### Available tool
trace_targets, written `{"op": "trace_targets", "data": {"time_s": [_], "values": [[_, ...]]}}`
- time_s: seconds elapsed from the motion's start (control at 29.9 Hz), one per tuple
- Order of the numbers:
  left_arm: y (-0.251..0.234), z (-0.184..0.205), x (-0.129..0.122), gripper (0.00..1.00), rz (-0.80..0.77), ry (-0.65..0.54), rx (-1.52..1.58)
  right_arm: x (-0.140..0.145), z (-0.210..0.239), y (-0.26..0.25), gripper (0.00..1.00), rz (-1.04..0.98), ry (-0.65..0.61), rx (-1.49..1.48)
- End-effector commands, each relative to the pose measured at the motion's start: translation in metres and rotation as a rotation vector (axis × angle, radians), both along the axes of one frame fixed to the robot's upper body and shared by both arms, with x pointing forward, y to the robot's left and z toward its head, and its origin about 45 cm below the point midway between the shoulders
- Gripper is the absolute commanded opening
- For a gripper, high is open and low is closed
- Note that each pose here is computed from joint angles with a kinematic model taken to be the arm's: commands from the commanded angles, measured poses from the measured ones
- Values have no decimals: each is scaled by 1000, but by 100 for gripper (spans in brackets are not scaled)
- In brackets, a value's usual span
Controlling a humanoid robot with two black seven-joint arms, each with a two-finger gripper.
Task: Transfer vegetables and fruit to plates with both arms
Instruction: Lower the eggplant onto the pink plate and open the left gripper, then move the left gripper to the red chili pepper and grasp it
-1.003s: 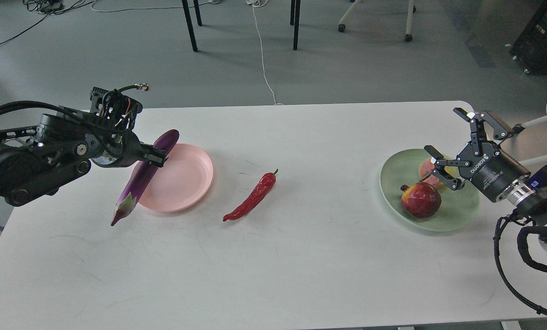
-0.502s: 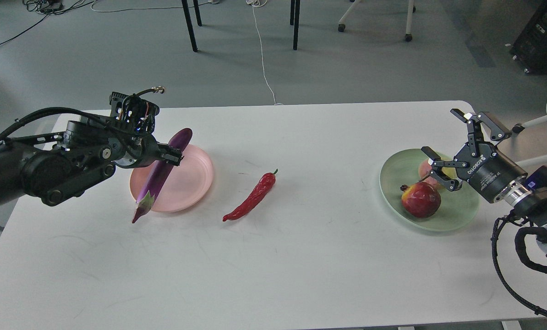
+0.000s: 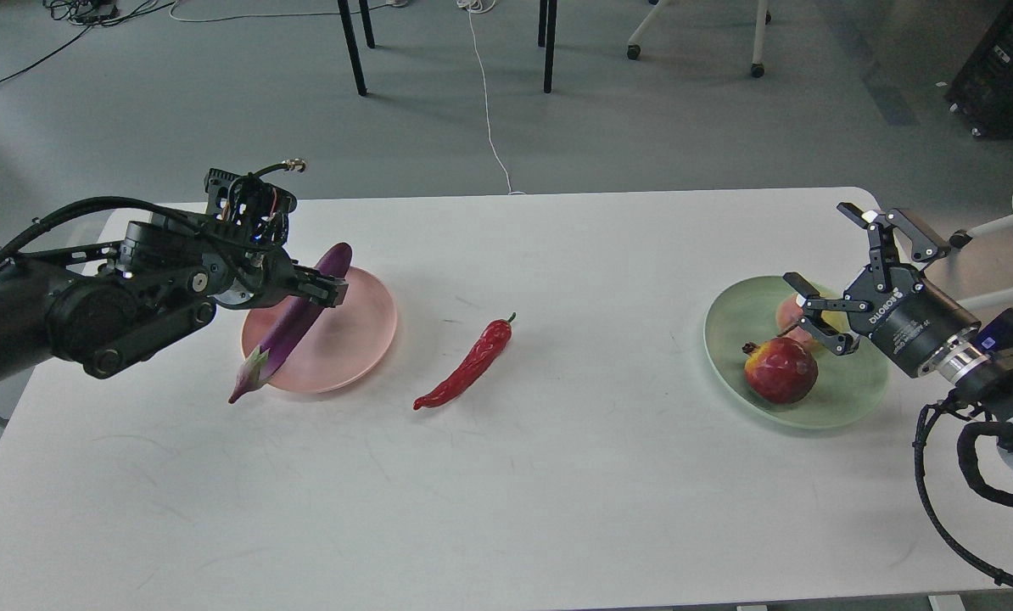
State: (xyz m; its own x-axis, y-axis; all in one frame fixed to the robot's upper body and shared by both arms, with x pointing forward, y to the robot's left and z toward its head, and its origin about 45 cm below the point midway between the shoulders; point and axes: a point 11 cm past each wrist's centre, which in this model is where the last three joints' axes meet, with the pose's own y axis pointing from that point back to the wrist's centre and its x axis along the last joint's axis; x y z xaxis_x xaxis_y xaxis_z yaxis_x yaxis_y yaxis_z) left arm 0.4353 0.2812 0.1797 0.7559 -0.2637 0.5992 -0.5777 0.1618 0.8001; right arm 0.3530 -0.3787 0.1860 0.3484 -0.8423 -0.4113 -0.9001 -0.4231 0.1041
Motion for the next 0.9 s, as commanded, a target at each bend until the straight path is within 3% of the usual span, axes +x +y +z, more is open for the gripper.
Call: {"op": "trace_targets", "data": {"time_s": [0.0, 0.2, 0.5, 0.87], "values": [[-6, 7, 2, 86, -13, -5, -22, 0, 0, 0, 99, 1, 1, 1], [-77, 50, 8, 88, -179, -72, -95, -2, 0, 1, 99, 5, 3, 1], [-196, 46, -44, 94, -467, -36, -212, -4, -1, -2, 99, 1, 8, -3], [-191, 1, -71, 97, -545, -24, -140, -3, 0, -2, 99, 0, 5, -2]]}}
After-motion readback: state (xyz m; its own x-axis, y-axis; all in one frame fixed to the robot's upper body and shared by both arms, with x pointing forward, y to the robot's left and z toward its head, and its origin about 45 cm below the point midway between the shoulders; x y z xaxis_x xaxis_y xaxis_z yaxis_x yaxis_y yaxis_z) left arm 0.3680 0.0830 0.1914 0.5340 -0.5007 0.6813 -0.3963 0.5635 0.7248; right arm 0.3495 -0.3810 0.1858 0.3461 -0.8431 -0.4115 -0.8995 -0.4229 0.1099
